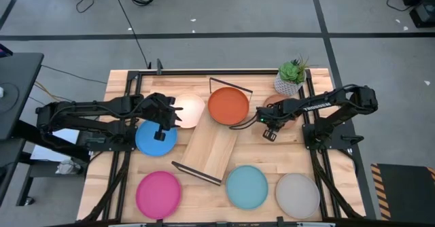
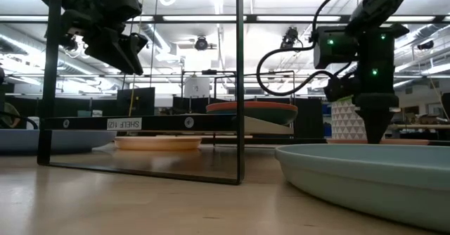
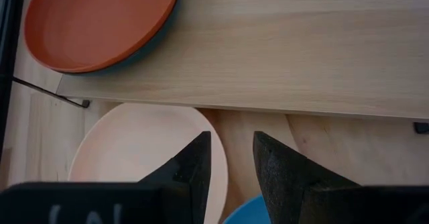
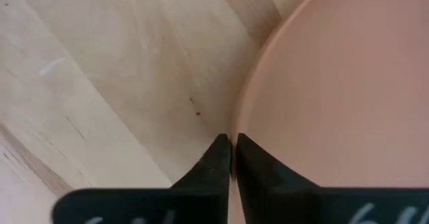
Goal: Place and stack plates onto a shelf
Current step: Put the light brown plate on the shelf
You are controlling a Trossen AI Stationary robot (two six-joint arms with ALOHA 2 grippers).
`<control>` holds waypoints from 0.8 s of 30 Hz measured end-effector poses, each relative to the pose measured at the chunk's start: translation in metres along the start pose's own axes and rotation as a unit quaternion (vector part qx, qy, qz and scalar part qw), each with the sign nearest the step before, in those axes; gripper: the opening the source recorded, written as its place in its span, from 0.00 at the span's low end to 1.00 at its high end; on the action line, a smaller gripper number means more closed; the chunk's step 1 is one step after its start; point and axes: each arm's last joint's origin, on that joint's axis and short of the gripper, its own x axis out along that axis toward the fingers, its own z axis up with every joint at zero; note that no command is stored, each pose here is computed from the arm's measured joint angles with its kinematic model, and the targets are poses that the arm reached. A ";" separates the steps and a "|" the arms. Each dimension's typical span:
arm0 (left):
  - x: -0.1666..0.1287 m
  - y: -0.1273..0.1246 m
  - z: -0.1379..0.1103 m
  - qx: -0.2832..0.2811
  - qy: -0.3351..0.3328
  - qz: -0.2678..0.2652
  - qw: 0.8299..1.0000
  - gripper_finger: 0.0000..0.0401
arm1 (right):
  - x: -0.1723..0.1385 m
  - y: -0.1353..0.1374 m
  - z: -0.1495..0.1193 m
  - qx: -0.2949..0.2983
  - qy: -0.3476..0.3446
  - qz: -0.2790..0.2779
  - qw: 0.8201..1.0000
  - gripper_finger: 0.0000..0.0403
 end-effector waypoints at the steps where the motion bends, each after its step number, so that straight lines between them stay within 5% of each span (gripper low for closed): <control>1: 0.000 0.000 0.000 0.000 0.000 0.000 1.000 0.30 | -0.001 0.001 0.000 -0.001 0.002 0.003 1.000 0.03; 14: 0.000 0.000 0.000 0.000 -0.002 0.001 1.000 0.30 | -0.069 0.056 -0.005 -0.056 0.000 -0.007 0.998 0.04; 24: -0.005 0.004 0.009 -0.071 -0.051 0.021 0.996 0.30 | -0.129 0.105 -0.018 -0.137 -0.119 0.013 0.983 0.04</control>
